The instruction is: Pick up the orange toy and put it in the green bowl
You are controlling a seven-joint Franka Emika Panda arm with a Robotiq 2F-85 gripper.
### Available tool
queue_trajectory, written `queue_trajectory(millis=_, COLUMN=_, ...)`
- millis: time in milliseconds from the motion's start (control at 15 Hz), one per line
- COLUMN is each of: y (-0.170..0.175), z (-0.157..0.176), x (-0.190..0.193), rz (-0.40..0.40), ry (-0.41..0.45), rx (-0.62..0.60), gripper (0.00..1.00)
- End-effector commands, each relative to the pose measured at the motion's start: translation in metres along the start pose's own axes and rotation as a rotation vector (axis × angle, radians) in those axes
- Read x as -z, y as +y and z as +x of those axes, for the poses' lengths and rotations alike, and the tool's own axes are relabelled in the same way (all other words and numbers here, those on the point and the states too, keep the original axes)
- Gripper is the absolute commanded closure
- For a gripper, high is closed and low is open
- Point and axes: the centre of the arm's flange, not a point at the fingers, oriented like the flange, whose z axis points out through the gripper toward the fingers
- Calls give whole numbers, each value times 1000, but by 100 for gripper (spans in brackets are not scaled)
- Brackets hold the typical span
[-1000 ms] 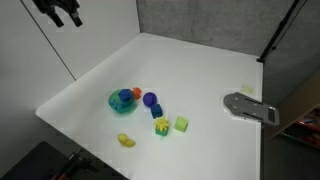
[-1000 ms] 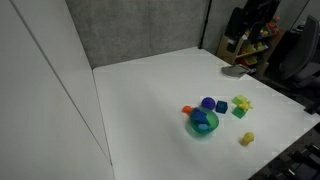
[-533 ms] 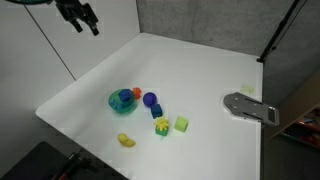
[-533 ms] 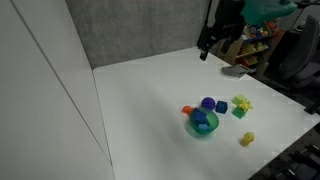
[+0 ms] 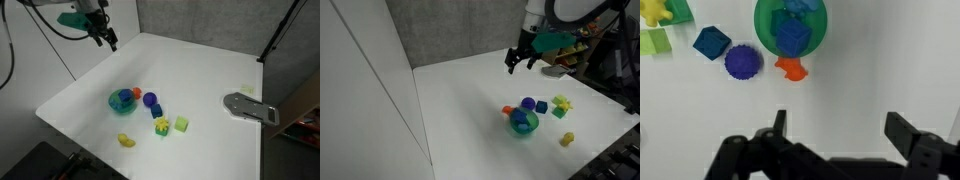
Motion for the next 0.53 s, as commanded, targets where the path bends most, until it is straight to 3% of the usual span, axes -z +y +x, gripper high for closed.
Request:
queue_trajectory(millis=0, y=-3, z=30, x=-41, rz=9, ry=-12, rx=-23, gripper=0)
queue_trajectory(millis=467, y=0, z=37, x=-140, rz=-18, ry=-68, rx=-11, gripper=0)
